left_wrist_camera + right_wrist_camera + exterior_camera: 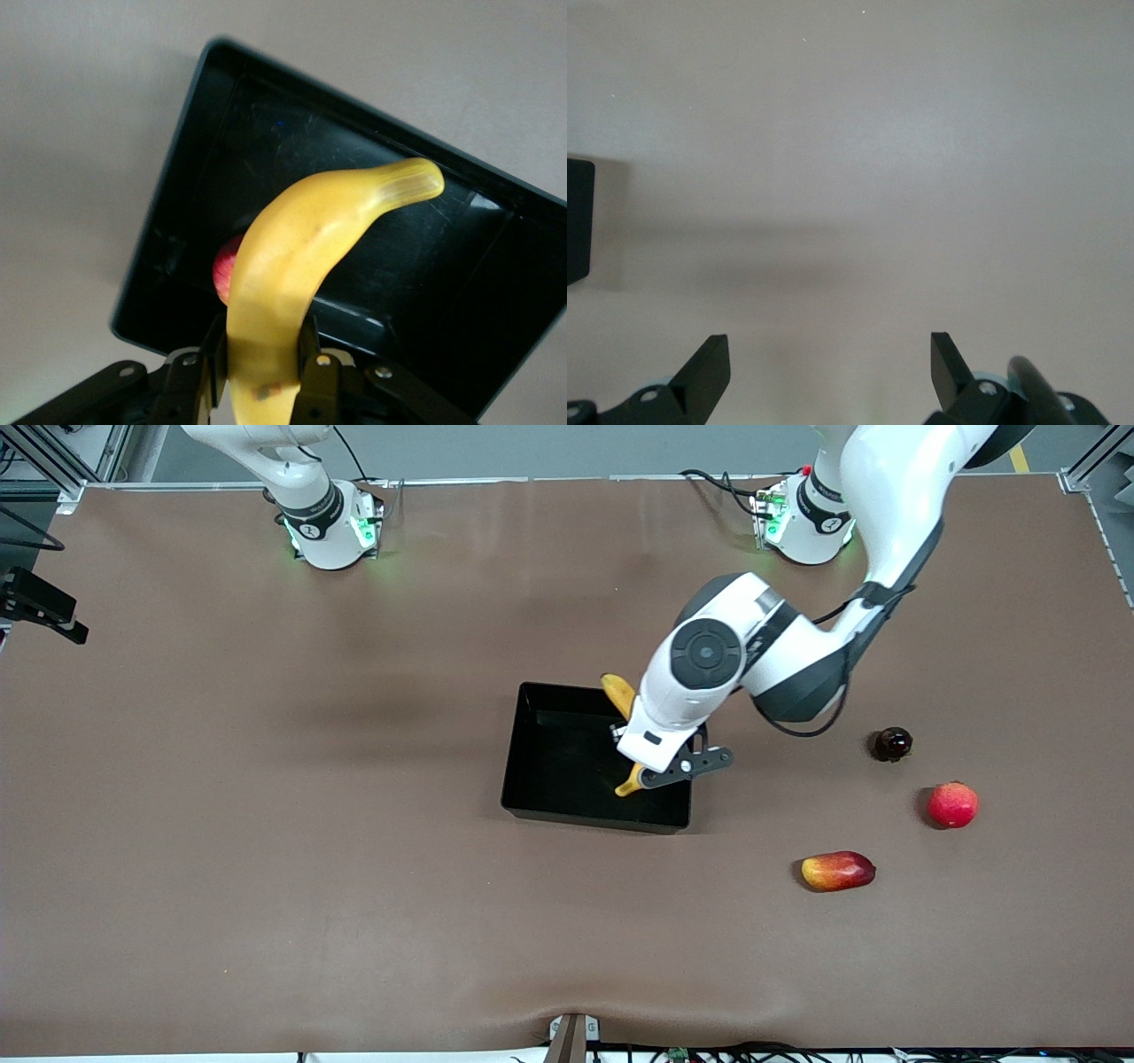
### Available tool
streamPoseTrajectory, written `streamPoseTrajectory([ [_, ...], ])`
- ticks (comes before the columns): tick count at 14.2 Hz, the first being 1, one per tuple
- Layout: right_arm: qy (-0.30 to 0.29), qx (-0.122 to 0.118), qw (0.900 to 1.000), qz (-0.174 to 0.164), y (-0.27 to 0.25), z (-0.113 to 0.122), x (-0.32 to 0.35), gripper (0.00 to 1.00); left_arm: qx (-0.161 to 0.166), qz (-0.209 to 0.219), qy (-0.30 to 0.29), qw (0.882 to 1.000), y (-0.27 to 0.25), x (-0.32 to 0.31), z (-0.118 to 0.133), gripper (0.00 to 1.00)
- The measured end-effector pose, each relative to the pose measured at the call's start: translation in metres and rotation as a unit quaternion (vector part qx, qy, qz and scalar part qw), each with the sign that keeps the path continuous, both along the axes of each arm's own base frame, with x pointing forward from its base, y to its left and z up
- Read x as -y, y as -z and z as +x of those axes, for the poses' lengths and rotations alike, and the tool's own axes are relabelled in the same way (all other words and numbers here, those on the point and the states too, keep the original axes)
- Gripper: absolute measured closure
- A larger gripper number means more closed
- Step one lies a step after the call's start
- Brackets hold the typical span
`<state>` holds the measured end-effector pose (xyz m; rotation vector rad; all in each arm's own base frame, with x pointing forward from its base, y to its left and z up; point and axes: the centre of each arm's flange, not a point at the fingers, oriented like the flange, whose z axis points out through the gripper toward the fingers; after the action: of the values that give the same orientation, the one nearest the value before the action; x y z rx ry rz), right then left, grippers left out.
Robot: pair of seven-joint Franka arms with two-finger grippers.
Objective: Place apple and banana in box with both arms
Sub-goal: 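Carry the banana with the left gripper over the black tray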
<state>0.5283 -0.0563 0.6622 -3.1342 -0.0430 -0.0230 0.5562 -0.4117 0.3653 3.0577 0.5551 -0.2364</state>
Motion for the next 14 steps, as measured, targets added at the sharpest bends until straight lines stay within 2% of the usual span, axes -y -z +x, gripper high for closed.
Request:
streamPoseTrajectory([
  [3,0.000,0.000,1.000,0.000,0.000,0.000,0.000,0.00,-0.013,0.012,-0.062,0.998,0.016,0.030,-0.023,0.66],
  [6,0.000,0.000,1.000,0.000,0.000,0.000,0.000,0.00,-0.001,0.015,-0.109,0.994,0.032,0.055,-0.036,0.66],
  [9,0.000,0.001,1.000,0.000,0.000,0.000,0.000,0.00,0.014,0.038,-0.114,0.993,0.061,0.071,-0.047,0.66],
  [14,0.000,0.001,1.000,0.000,0.000,0.000,0.000,0.00,0.050,0.051,-0.092,0.993,0.098,0.082,-0.047,0.66],
])
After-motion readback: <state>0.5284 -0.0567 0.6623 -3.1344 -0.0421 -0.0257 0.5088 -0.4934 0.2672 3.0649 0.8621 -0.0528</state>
